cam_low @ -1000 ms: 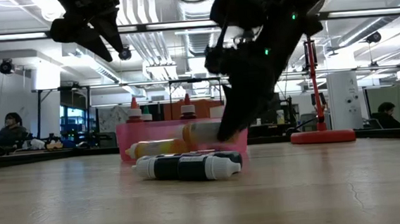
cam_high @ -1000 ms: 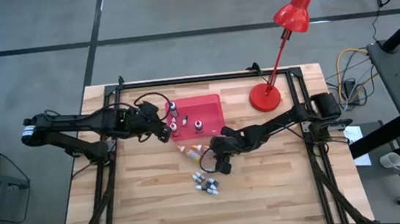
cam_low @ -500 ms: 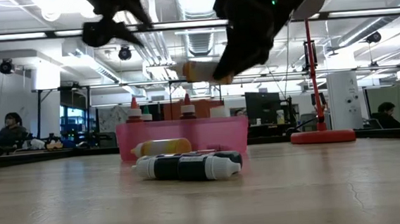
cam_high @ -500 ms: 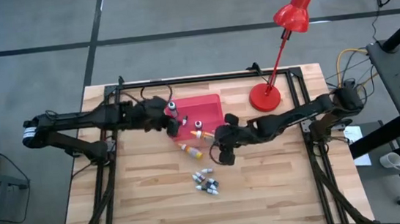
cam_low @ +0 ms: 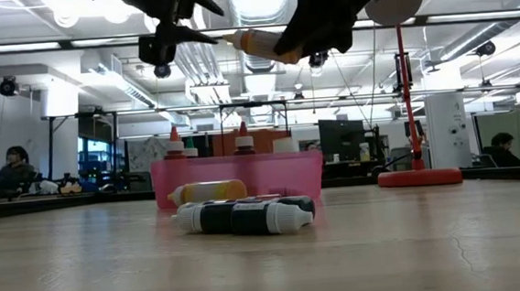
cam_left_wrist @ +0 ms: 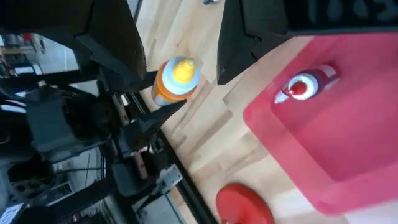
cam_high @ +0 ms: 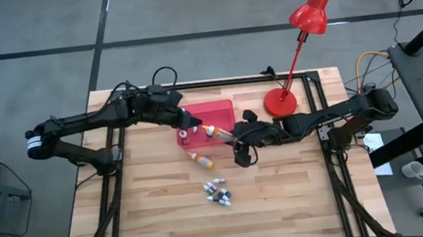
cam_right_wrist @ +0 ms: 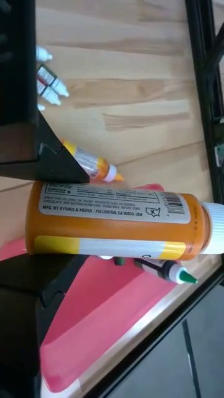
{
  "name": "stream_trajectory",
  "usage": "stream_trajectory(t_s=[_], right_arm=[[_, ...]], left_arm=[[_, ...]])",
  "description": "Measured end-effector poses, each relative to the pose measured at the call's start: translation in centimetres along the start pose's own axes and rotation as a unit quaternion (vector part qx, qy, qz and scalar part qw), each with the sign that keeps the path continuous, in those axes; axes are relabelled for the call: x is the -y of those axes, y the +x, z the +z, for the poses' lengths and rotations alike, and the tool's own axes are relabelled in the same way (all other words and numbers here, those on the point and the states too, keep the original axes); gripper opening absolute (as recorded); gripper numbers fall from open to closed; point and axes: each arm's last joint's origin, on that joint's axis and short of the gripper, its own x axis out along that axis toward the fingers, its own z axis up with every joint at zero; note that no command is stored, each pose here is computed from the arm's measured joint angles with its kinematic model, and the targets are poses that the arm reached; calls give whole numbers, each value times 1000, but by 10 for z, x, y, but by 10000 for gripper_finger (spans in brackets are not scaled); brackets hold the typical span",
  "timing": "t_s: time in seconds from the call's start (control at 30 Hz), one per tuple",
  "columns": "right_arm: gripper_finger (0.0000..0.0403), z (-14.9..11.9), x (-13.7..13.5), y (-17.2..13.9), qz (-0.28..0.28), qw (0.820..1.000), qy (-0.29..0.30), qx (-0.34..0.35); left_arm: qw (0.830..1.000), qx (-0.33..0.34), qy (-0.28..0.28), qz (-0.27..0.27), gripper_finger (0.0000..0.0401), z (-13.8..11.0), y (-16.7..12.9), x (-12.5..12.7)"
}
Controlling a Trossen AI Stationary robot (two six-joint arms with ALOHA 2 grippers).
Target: Pick & Place food coloring
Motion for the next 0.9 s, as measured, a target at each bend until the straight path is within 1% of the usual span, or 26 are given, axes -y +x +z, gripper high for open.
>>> stream_trajectory(t_s=[0.1,0.3,0.67,0.9], right_arm=[[138,0,0,0,1,1000,1,1],[139,1,-1,0,2,1000,4,7],[139,2,-1,0,3,1000,1,11],[139,2,-1,0,3,1000,-8,11]], left_arm=[[1000,-14,-14,-5,170,0,9,-2],[999,-21,-21,-42,170,3,23,0],[997,-56,-27,-42,170,0,39,-6],[995,-79,-23,-57,170,-1,50,-9]])
